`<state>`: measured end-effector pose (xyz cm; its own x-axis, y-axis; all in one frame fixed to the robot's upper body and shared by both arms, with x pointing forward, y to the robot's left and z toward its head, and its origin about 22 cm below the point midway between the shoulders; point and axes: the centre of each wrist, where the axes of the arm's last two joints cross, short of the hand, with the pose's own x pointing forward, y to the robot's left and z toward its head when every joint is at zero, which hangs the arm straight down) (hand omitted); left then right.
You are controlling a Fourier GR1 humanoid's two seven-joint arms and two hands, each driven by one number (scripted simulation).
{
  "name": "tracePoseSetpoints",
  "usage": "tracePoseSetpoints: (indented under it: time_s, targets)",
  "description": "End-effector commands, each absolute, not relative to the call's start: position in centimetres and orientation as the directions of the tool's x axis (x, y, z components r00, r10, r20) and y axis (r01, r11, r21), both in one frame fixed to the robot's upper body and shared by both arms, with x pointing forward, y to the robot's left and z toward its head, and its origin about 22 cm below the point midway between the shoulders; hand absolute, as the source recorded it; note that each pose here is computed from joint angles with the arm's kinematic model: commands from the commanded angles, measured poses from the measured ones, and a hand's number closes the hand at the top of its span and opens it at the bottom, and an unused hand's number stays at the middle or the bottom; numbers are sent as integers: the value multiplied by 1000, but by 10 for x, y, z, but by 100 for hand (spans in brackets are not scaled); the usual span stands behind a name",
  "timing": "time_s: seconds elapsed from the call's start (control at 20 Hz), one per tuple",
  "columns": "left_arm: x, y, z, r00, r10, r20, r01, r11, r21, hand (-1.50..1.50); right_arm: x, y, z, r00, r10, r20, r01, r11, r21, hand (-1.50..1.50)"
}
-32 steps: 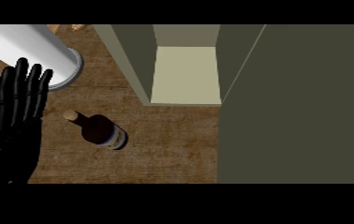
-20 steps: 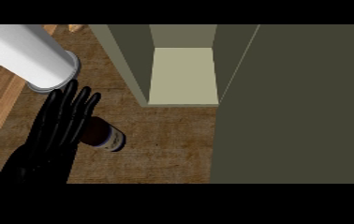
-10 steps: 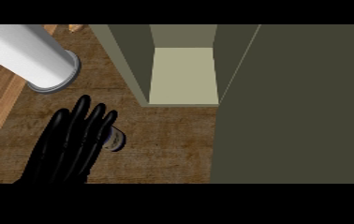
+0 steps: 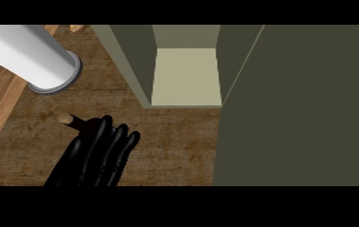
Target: Pick up the wine, place it into the cabinet and close the cabinet
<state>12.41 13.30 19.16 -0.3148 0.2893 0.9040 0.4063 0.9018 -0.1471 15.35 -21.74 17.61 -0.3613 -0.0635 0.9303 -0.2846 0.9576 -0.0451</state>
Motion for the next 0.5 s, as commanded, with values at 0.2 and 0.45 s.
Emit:
tracePoseSetpoints:
  time_s: [0.2,0.45]
  targets:
    - [115,127,200,-362,281,889,329,931,-160,-150,138,-221,196,-392,-84,916,-283,959,-34,-150]
    - [128,137,201,-338,258,905,267,948,-171,-150,146,-220,199,-404,-67,912,-284,957,-56,-150]
